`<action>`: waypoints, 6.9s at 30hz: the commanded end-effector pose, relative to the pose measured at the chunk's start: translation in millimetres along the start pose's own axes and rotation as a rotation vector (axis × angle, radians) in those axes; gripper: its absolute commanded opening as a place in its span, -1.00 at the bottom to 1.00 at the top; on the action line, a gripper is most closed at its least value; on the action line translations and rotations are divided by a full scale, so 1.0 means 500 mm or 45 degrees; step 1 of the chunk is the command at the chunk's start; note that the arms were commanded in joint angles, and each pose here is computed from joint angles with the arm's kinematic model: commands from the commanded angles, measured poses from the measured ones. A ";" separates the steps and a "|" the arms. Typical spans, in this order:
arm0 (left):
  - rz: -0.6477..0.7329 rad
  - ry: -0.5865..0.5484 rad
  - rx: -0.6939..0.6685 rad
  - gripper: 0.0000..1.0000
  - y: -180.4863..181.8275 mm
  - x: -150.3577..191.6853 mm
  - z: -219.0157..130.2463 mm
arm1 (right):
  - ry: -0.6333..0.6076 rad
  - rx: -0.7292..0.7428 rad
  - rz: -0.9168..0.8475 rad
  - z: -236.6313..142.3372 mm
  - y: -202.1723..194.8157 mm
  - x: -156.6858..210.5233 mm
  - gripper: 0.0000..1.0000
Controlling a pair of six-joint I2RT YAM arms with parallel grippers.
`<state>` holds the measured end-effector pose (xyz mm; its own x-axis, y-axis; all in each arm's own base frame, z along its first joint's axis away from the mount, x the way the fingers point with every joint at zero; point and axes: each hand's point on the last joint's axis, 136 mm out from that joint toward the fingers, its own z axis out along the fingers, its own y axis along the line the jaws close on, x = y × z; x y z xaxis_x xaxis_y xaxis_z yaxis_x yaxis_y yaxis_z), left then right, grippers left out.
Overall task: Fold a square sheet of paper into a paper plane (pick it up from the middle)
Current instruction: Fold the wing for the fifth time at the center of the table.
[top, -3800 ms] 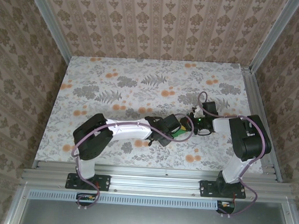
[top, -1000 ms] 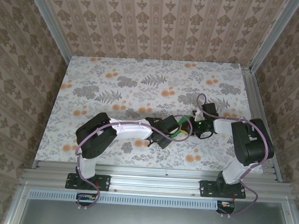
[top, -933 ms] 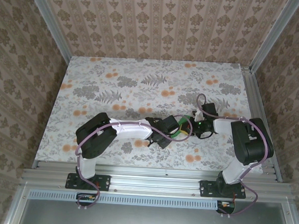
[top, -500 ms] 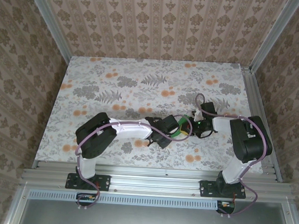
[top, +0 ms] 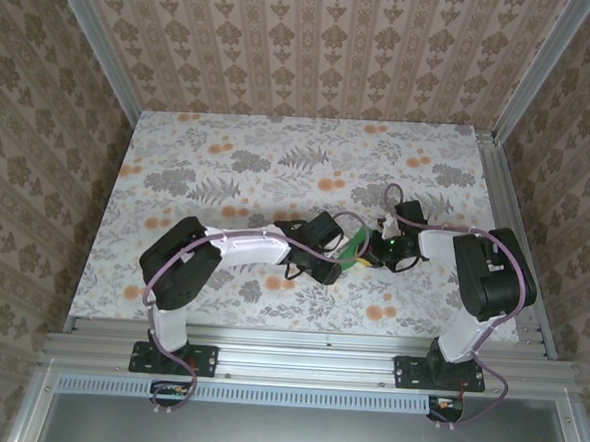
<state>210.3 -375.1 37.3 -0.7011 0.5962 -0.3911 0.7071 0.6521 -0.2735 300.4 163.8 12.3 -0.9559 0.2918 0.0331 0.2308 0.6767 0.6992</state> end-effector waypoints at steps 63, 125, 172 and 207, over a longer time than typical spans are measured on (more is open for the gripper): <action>-0.240 0.068 0.077 -0.55 0.068 0.024 0.105 | -0.055 0.047 -0.009 -0.025 0.038 0.001 -0.60; -0.049 0.229 -0.127 -0.59 0.046 0.108 0.107 | -0.114 0.385 0.124 0.046 -0.122 0.014 -1.00; -0.074 0.104 0.035 -0.59 -0.064 0.132 -0.040 | -0.079 0.392 0.112 0.055 -0.140 0.034 -1.00; -0.414 -0.092 0.415 -0.99 -0.017 0.027 0.045 | -0.047 0.372 0.097 0.063 -0.130 0.046 -1.00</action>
<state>207.5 -388.4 25.8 -0.8735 0.3403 -0.3481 0.4869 0.6118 -0.6234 315.8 185.5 9.0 -0.9411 0.3329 -0.0591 0.2019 0.6935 0.6916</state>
